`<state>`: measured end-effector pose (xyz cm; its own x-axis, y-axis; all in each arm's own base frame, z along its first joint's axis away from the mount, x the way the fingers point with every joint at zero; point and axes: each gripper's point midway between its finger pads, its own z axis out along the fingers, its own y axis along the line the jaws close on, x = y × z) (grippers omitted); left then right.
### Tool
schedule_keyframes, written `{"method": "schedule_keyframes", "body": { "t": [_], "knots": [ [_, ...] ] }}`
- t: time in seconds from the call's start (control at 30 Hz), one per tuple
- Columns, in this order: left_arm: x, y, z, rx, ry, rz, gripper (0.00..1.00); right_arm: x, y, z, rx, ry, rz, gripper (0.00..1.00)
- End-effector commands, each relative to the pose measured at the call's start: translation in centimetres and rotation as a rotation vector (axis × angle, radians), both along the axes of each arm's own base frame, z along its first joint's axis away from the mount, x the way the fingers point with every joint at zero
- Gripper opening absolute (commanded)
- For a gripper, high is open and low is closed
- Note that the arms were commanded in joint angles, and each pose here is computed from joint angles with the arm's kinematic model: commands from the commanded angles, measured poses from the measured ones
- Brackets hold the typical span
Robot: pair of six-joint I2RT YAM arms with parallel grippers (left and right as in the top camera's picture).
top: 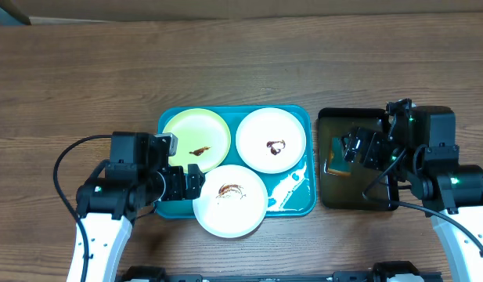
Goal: Clean dirty plates on tray and stack at the side
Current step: 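Move left gripper to the white plate's rim and grip it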
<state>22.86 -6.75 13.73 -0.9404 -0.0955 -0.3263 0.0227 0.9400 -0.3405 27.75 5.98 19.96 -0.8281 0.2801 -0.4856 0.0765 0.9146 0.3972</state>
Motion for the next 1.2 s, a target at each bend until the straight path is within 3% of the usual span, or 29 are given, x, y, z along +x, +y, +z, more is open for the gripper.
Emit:
{"method": "schedule_keyframes", "body": {
  "t": [0.0, 0.13, 0.23, 0.5, 1.07, 1.17],
  "knots": [
    [0.3, -0.5, 0.0, -0.022, 0.024, -0.017, 0.98, 0.6, 0.3, 1.6, 0.012, -0.054, 0.017, 1.0],
    [-0.2, -0.5, -2.0, -0.022, 0.131, -0.006, 0.91, 0.7, 0.3, 1.7, 0.012, -0.057, 0.017, 1.0],
    [-0.7, -0.4, -3.8, -0.008, 0.226, -0.002, 0.81, 0.7, 0.3, 1.7, 0.011, -0.057, 0.017, 1.0],
    [-0.9, 0.1, -7.8, 0.032, 0.398, 0.005, 0.75, 0.7, 0.3, 1.7, 0.012, -0.057, 0.017, 1.0],
    [-1.0, -1.7, -12.2, 0.209, 0.458, -0.13, 0.55, 0.7, 0.3, 1.7, 0.012, -0.057, 0.017, 1.0],
    [-1.5, -1.9, -12.7, 0.217, 0.488, -0.145, 0.43, 0.7, 0.3, 1.6, 0.011, -0.056, 0.017, 1.0]
  ]
}}
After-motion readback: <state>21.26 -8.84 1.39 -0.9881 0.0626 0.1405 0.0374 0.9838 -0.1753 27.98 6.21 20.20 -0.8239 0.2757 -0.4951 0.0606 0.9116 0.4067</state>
